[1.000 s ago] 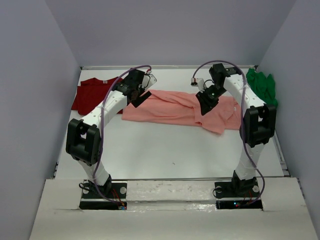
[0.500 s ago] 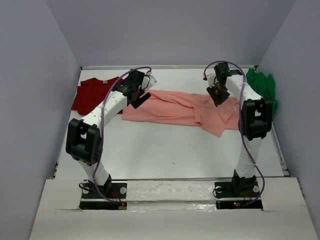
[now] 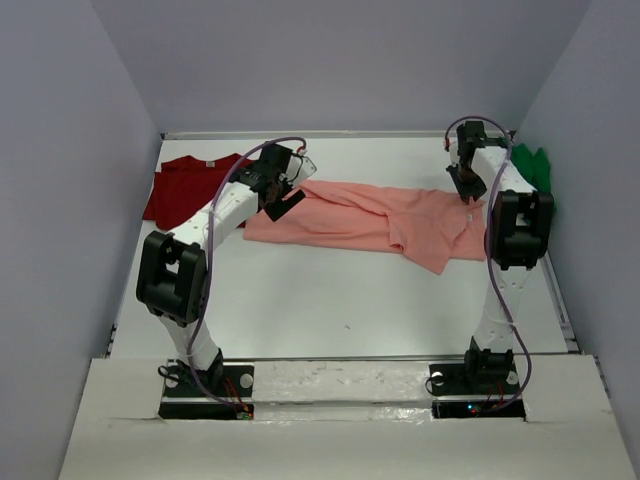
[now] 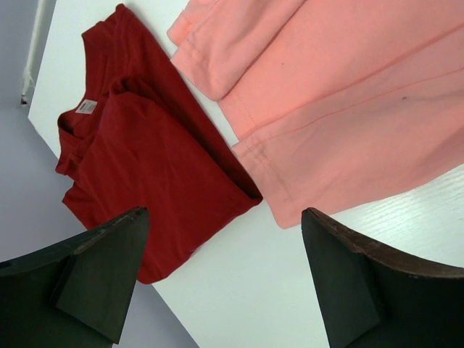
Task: Fold and stack the t-shirts
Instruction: Fold the tshirt
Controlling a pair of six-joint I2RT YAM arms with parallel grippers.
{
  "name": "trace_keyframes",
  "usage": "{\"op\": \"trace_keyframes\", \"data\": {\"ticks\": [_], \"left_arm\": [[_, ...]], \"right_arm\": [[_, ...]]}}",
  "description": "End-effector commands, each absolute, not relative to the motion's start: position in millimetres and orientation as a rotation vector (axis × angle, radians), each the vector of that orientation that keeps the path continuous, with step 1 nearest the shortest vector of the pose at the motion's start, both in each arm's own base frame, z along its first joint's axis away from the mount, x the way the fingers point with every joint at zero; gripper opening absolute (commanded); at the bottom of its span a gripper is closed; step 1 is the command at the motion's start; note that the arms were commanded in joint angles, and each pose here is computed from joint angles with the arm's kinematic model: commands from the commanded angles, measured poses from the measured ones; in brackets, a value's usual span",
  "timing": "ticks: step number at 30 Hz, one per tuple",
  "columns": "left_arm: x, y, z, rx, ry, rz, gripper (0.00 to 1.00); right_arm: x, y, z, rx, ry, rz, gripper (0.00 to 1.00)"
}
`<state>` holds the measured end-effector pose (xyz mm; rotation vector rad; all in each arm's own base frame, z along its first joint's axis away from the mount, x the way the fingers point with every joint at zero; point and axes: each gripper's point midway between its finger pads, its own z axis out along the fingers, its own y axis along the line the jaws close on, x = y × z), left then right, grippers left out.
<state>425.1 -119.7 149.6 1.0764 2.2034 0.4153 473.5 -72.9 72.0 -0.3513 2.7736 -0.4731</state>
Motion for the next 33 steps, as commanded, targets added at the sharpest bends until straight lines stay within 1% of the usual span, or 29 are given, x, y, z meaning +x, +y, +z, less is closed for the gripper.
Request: {"op": "trace_keyframes", "data": {"ticks": [1,6,17,27,33], "left_arm": [[427,-126,152,1.09,2.189,0.39,0.99],[426,-126,151,1.09,2.191,0.387,0.99],[424,-124,149,1.092,2.198,0.398,0.99],[423,-123,145,1.095,2.206,0.402,0.99],[424,-123,143,1.096,2.212,0.405,0.99]], "right_arm": [[485,-88,96,-0.266,2.696,-0.546,0.31],[479,-90,91,-0.273,2.715,-0.522,0.31],[490,-80,91,-0.266,2.716,-0.44,0.31],[498,-71,76,-0.263,2.744,-0.361,0.3],[495,-70,64,-0.278,2.773,-0.352,0.3]]}}
